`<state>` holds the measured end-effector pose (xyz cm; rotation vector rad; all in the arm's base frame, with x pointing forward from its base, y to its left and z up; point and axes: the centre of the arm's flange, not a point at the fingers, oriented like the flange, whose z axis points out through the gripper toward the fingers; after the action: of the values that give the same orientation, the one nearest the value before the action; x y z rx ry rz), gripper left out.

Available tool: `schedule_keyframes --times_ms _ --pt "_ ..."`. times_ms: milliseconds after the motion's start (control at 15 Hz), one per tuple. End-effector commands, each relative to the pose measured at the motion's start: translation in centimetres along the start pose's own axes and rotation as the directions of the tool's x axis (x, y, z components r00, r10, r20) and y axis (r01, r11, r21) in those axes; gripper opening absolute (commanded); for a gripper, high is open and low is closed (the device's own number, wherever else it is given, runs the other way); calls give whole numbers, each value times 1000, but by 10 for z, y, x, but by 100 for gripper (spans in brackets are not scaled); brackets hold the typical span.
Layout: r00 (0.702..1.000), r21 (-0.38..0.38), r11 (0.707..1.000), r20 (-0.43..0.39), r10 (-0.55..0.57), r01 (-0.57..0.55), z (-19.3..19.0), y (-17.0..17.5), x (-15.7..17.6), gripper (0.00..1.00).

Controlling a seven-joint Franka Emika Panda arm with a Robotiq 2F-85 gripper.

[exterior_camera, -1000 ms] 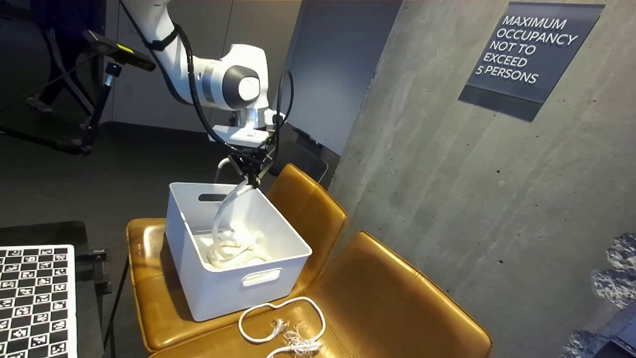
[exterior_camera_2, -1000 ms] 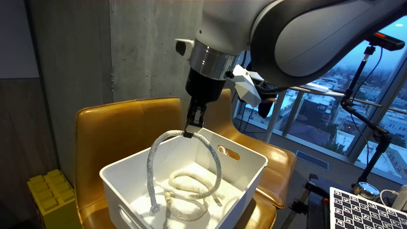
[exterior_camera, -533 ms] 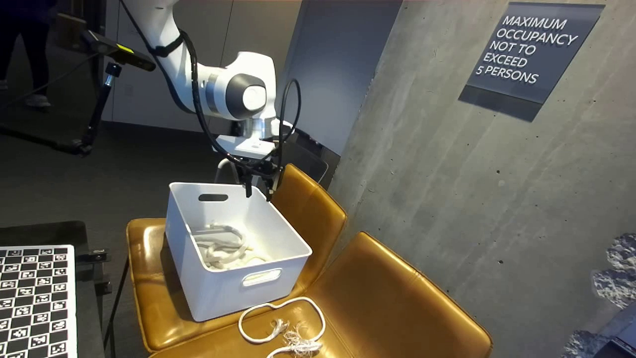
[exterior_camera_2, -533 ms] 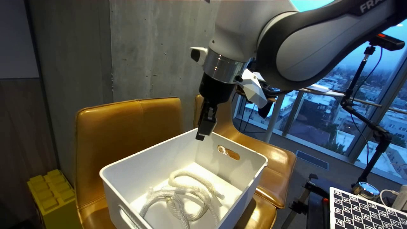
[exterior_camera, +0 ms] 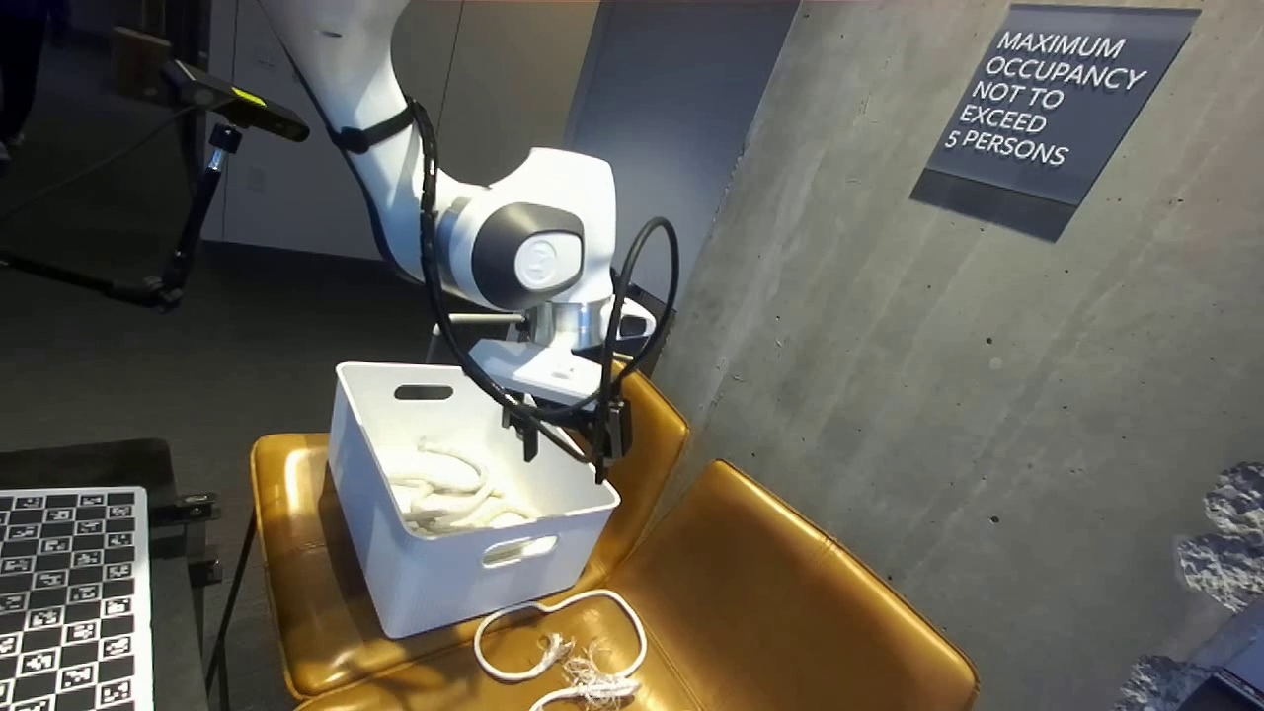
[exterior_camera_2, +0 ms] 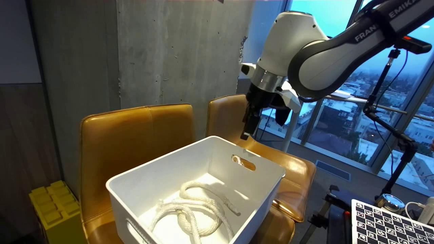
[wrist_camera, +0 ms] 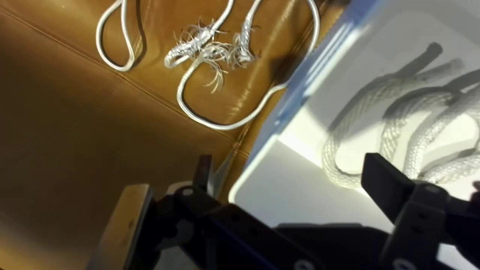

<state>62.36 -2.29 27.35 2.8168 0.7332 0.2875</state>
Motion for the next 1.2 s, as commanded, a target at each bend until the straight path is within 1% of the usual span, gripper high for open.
schedule_keyframes --times_ms 0,200,333,600,800,1133 --pt "999 21 999 -2 38 -38 17 39 -41 100" --pt "997 49 996 18 74 -75 42 68 -72 100" --pt "995 64 993 27 96 -98 57 87 -87 100" --pt "991 77 988 44 129 -132 90 123 -107 100" --pt "989 69 988 58 137 -141 113 143 -114 100" --pt "985 50 986 75 155 -159 151 168 -115 100"
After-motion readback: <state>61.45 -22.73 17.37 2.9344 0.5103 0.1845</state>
